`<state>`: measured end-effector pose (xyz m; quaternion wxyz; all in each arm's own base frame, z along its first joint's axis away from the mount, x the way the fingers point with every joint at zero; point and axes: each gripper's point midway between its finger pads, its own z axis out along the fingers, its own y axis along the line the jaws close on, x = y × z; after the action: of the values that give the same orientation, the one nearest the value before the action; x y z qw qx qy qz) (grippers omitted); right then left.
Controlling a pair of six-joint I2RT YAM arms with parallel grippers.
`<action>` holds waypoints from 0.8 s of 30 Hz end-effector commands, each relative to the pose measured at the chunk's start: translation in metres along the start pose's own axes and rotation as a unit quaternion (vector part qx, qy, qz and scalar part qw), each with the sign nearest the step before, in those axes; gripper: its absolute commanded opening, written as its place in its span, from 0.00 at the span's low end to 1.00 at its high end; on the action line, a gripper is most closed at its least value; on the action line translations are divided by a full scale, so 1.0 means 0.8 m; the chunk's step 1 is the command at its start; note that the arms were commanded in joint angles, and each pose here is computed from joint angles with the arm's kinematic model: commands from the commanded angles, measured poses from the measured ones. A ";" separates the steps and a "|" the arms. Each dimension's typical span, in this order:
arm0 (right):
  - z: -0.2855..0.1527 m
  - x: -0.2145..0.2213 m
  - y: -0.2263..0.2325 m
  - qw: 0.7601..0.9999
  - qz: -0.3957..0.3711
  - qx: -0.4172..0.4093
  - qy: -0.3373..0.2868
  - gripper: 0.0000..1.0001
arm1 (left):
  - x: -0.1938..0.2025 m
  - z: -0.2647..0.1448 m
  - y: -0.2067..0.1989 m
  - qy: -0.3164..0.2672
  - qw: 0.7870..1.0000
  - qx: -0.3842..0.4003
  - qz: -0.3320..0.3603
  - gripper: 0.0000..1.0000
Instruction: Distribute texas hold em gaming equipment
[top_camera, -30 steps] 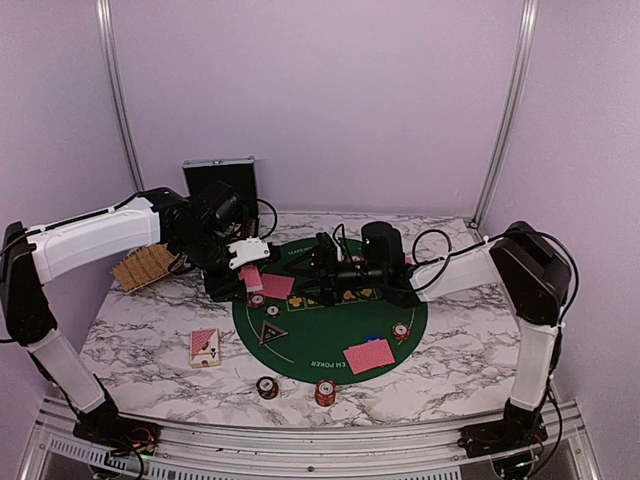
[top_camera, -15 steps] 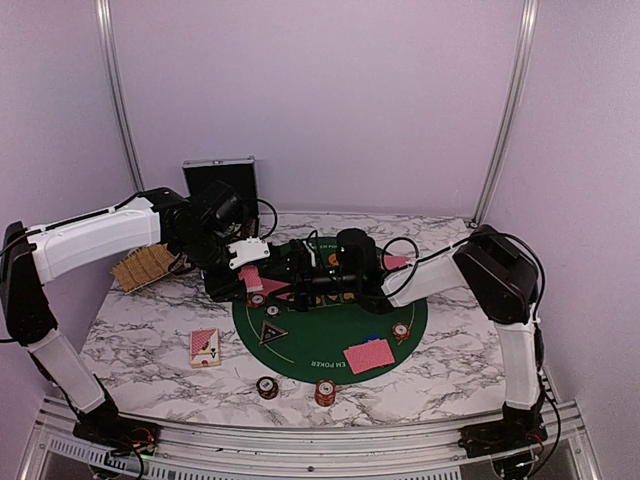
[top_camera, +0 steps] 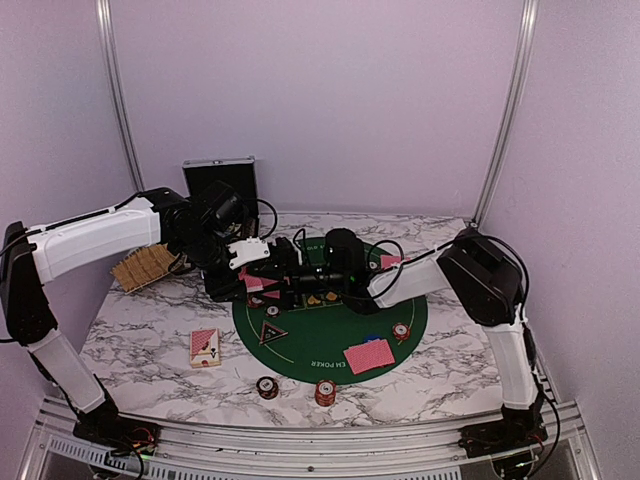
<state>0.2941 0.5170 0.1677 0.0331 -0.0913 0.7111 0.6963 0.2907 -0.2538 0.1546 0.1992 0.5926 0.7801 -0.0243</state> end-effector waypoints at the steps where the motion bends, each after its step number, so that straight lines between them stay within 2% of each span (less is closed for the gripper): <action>1: 0.017 0.005 0.016 0.999 -0.011 -0.026 0.015 0.89 | -0.007 -0.003 0.000 -0.006 1.000 0.004 -0.002 0.00; 15: 0.051 0.011 0.012 0.998 0.001 -0.044 0.037 0.89 | -0.008 -0.001 -0.001 -0.005 1.000 0.005 -0.002 0.00; 24: 0.060 0.003 0.000 0.999 0.015 -0.038 0.028 0.87 | -0.008 -0.003 0.000 -0.008 1.000 0.004 -0.002 0.00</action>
<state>0.2871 0.5585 0.1591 -0.0050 -0.1006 0.6946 0.7123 0.2910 -0.2540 0.1511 0.1944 0.5921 0.7817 -0.0245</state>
